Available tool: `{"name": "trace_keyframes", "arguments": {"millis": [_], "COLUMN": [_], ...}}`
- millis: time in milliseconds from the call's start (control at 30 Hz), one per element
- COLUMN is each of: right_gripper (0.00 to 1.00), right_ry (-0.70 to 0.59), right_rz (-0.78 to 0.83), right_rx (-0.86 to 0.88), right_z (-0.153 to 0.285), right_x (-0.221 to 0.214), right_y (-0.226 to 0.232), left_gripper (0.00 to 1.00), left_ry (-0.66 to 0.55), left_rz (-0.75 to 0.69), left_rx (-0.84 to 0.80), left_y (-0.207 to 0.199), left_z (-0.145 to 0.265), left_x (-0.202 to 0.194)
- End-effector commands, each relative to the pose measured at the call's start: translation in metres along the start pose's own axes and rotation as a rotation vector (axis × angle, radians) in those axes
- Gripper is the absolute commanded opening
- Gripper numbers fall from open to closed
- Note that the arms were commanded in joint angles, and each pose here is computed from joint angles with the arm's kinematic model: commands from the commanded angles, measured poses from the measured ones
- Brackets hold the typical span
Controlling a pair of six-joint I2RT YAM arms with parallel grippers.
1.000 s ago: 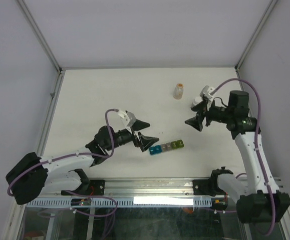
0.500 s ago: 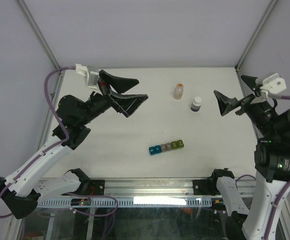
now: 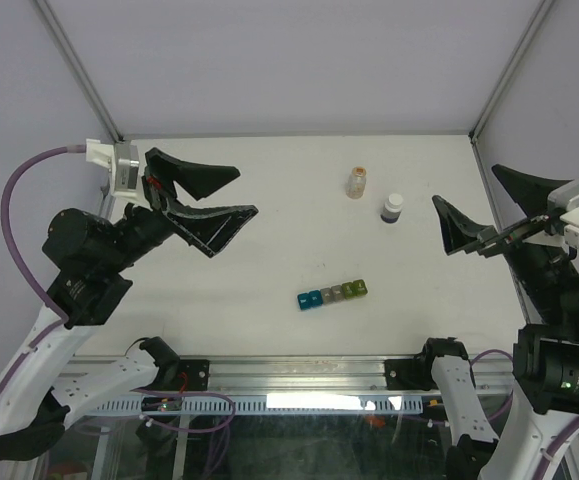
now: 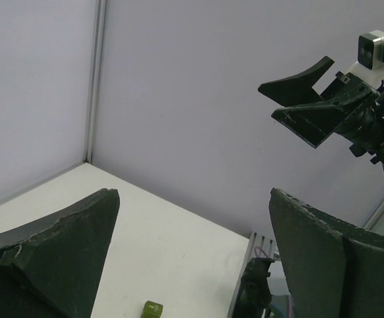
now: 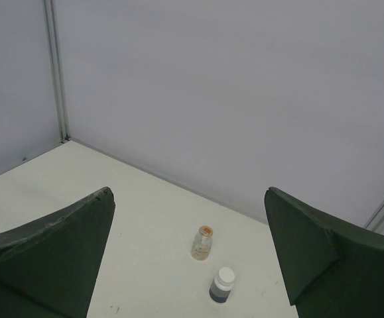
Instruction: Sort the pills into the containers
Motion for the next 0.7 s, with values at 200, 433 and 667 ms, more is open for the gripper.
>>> {"name": "trace_keyframes", "arguments": {"millis": [200,433,667], "right_gripper": [0.99,0.99,0.99], "right_ry": [0.000,-0.004,0.003], "right_rz": [-0.123,-0.143,-0.152], "right_rx": [-0.016,-0.020,-0.010], "right_z": [-0.017,-0.021,-0.022], "right_x": [-0.015,-0.015,-0.021], "right_y": [-0.005,-0.008,-0.007], "left_gripper": [0.99,0.99,0.99], "left_ry": [0.031,0.038,0.046], "left_rz": [-0.059,-0.075,-0.080], "left_rx": [0.042,0.058,0.064], "left_y": [-0.002,0.000,0.001], "left_z": [0.017,0.021,0.023], "left_x": [0.001,-0.002,-0.004]}}
Point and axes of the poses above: each gripper's point midway between its finger pads, its own z axis back along the fingers, its own y axis along the line the jaws close on, x = y × z, the point moved 10 cm from there along z, back along the fingers, and after that the axes turned 7 degrees about z, right-handed, at the moved point
